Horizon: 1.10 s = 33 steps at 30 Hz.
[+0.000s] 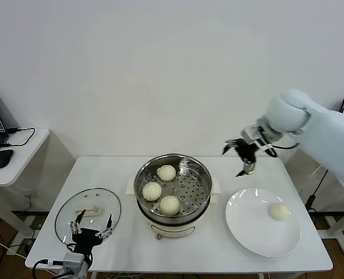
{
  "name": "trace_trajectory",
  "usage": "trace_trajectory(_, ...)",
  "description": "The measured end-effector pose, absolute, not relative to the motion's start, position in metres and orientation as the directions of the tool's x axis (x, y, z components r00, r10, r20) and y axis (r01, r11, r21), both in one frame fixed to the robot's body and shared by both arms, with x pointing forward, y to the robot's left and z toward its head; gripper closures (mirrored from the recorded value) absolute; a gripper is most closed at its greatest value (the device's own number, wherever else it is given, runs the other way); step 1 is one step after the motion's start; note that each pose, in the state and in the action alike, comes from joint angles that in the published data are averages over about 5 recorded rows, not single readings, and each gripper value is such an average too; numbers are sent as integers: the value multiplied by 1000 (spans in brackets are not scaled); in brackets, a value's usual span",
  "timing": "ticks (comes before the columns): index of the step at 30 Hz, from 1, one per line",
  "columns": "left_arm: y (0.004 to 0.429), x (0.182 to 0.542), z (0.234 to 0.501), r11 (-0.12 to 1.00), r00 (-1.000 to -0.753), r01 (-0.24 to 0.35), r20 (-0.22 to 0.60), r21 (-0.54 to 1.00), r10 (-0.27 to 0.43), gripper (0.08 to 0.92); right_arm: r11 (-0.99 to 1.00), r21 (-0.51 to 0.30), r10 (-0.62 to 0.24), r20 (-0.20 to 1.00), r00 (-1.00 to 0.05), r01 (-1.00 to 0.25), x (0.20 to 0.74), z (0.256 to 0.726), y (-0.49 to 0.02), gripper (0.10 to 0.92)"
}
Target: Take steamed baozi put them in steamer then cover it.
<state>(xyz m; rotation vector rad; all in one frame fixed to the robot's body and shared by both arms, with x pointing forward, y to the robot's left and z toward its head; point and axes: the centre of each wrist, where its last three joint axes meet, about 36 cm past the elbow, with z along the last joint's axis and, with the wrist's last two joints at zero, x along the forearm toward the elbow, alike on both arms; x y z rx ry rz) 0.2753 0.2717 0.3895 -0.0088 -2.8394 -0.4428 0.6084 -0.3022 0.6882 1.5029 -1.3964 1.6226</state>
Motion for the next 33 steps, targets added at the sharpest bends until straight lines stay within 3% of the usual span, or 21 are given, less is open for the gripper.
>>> trace_trajectory(18, 268, 267, 390, 954, -959, 65, 283, 292, -21, 177, -39, -270, -140, 955, -262, -962, 597, 593, -397, 200)
trace_trajectory(33, 270, 266, 383, 953, -953, 72, 302, 294, -21, 177, -19, -183, -109, 978, -180, -983, 593, 519, -433, 200)
